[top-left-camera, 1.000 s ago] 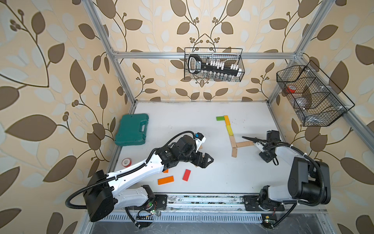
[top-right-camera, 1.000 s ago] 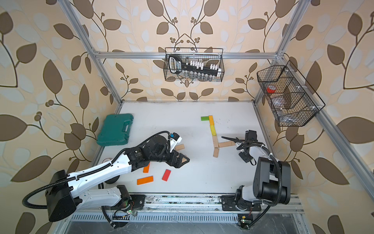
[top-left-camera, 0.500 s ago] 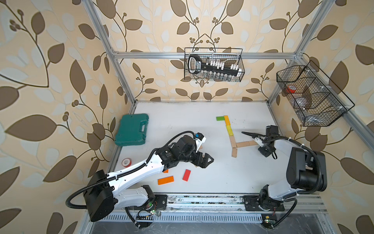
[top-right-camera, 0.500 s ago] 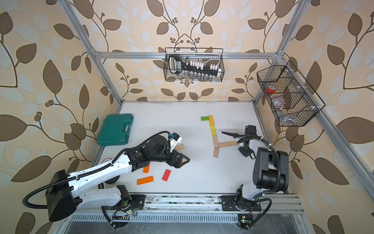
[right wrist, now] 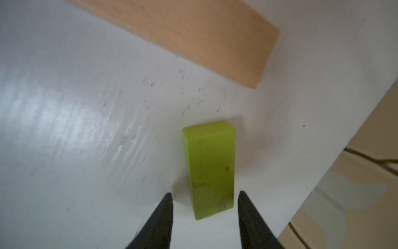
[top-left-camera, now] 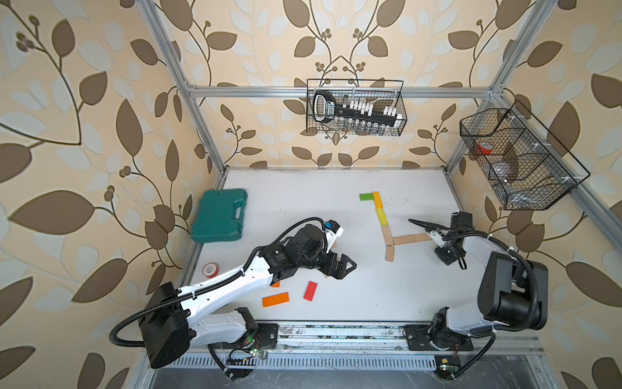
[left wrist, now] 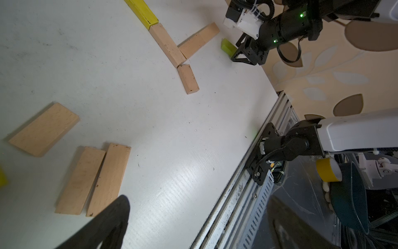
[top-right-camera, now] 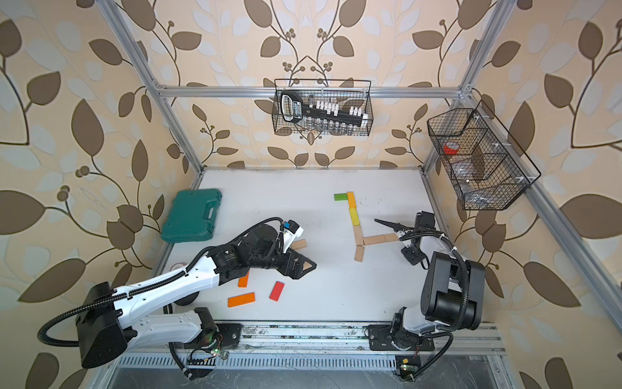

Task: Assemble a giraffe with building blocks
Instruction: Assemble the building block at the center of the board.

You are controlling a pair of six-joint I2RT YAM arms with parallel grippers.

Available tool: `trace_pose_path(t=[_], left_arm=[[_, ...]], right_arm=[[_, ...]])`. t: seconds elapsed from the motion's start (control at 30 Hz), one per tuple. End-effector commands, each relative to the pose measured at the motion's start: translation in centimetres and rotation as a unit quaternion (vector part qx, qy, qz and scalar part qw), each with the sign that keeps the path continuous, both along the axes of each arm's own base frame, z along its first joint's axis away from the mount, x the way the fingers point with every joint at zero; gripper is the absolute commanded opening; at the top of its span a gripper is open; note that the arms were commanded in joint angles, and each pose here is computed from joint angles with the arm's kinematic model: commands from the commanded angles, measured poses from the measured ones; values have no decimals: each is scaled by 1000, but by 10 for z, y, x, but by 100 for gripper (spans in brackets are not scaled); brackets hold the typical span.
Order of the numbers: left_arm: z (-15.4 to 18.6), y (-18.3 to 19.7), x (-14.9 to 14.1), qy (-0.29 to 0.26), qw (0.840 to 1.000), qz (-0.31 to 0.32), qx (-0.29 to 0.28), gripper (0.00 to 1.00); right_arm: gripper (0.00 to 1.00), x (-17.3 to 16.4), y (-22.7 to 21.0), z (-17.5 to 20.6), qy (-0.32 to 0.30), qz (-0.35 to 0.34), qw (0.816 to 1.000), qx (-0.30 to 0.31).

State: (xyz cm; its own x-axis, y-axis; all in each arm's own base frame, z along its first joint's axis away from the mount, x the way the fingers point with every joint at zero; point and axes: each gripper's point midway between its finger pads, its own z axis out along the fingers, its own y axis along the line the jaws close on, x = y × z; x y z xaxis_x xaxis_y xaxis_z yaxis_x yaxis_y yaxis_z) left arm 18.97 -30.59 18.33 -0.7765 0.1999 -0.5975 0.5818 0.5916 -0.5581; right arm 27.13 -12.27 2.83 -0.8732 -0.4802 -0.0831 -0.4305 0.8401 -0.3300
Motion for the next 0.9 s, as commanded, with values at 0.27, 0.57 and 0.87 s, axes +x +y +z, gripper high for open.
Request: trace_pose_path(t=[0.27,0.57,0.87], left_arm=[[12,-1,1,-27,1000,-9,-6,99],[10,-3,0,-23,1000,-14,-9,99],[11,-4,-1,-21,1000,-16,-11,99]], right_arm=[[32,-8,17,-14,36,11,998,56],[26,-6,17,-18,44,12,997,62],[48,-3,11,-16,41,-3,997,67]])
